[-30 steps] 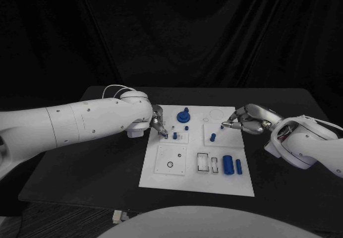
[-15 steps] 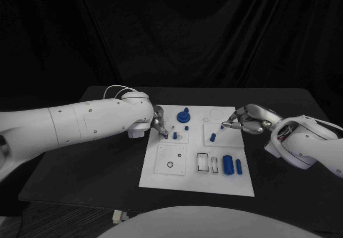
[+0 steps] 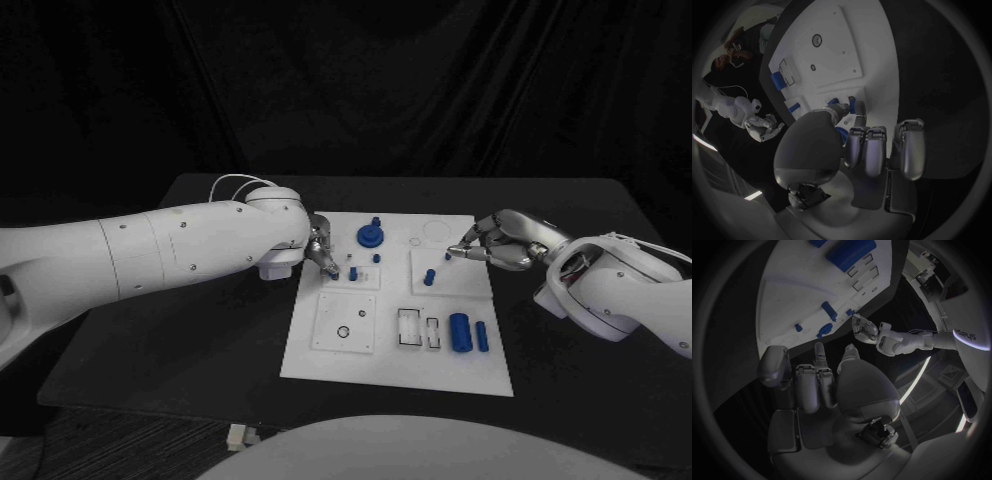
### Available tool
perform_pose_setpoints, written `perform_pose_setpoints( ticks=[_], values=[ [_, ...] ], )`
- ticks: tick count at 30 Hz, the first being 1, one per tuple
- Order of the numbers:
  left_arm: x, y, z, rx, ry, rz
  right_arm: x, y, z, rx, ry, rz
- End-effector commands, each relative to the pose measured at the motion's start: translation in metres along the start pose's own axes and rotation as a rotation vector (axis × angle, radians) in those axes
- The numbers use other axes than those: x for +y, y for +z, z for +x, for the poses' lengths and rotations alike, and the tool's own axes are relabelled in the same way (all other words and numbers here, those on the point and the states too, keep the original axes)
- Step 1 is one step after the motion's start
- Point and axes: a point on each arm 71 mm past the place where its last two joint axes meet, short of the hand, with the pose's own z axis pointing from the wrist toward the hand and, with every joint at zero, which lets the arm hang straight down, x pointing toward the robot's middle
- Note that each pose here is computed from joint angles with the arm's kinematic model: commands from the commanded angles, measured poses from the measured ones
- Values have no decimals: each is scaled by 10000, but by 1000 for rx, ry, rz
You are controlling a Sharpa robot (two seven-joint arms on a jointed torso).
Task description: Assemble the parts on the task board
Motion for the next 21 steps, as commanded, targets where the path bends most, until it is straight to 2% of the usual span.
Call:
perform_pose_setpoints(
  ticks=[1, 21],
  values=[
    [-18, 24, 68, 20, 6, 12, -7, -6, 7, -1, -1, 9],
    [-55, 48, 108, 29, 9, 21, -5, -5, 9, -1, 0, 9]
  ],
)
